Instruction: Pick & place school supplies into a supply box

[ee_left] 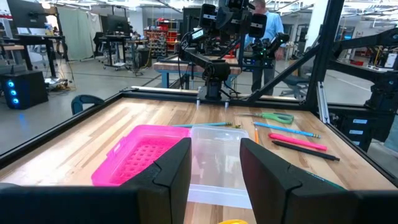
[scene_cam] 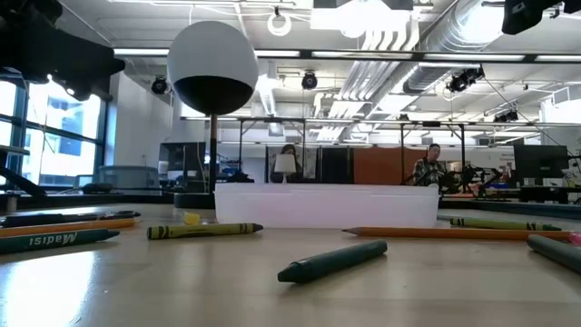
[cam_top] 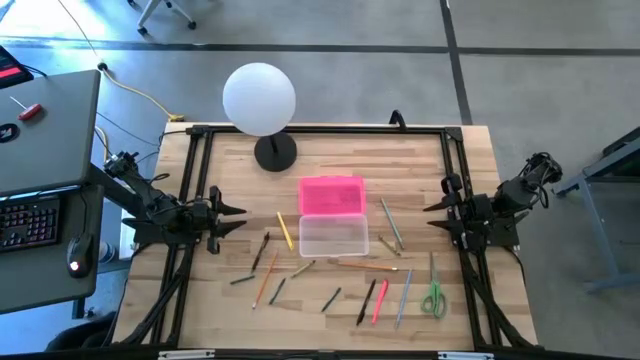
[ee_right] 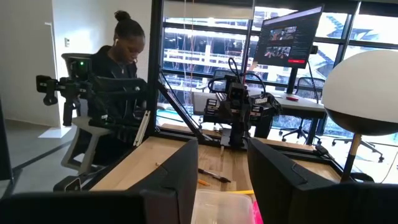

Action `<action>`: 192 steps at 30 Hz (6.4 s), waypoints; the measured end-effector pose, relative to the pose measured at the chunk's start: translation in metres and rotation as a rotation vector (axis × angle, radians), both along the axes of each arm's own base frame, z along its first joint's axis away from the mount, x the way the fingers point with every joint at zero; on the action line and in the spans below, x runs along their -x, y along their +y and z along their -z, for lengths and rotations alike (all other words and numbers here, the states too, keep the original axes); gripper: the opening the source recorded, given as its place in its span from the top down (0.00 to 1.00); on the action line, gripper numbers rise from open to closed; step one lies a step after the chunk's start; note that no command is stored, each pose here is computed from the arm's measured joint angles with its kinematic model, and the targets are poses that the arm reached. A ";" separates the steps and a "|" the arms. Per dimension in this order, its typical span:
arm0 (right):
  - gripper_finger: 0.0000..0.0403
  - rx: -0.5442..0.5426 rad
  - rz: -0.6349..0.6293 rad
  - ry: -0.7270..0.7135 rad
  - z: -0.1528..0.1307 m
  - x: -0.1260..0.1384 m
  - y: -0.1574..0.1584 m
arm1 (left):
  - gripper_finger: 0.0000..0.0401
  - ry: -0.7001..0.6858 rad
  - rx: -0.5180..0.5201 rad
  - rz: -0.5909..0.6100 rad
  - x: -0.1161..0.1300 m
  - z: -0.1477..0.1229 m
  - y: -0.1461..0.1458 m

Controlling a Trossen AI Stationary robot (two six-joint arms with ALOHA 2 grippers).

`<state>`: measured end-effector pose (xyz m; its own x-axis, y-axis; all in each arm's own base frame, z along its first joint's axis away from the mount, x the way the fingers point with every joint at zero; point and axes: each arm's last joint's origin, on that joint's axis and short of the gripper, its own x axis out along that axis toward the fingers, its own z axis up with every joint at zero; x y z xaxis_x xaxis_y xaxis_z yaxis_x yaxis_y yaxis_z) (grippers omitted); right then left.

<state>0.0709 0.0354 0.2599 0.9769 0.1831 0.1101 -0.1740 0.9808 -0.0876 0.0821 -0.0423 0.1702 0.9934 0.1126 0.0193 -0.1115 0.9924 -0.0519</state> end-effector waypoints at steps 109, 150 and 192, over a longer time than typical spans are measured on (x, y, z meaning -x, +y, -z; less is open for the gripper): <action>0.71 0.000 0.000 0.000 0.000 0.000 0.000 | 0.58 -0.002 -0.001 -0.024 0.000 0.000 0.001; 0.71 0.000 0.000 0.000 0.000 0.000 0.000 | 0.58 -0.026 0.193 0.217 0.000 -0.002 -0.006; 0.71 0.024 0.197 -0.103 -0.012 0.001 -0.007 | 0.58 0.041 -0.215 0.162 -0.068 -0.109 -0.063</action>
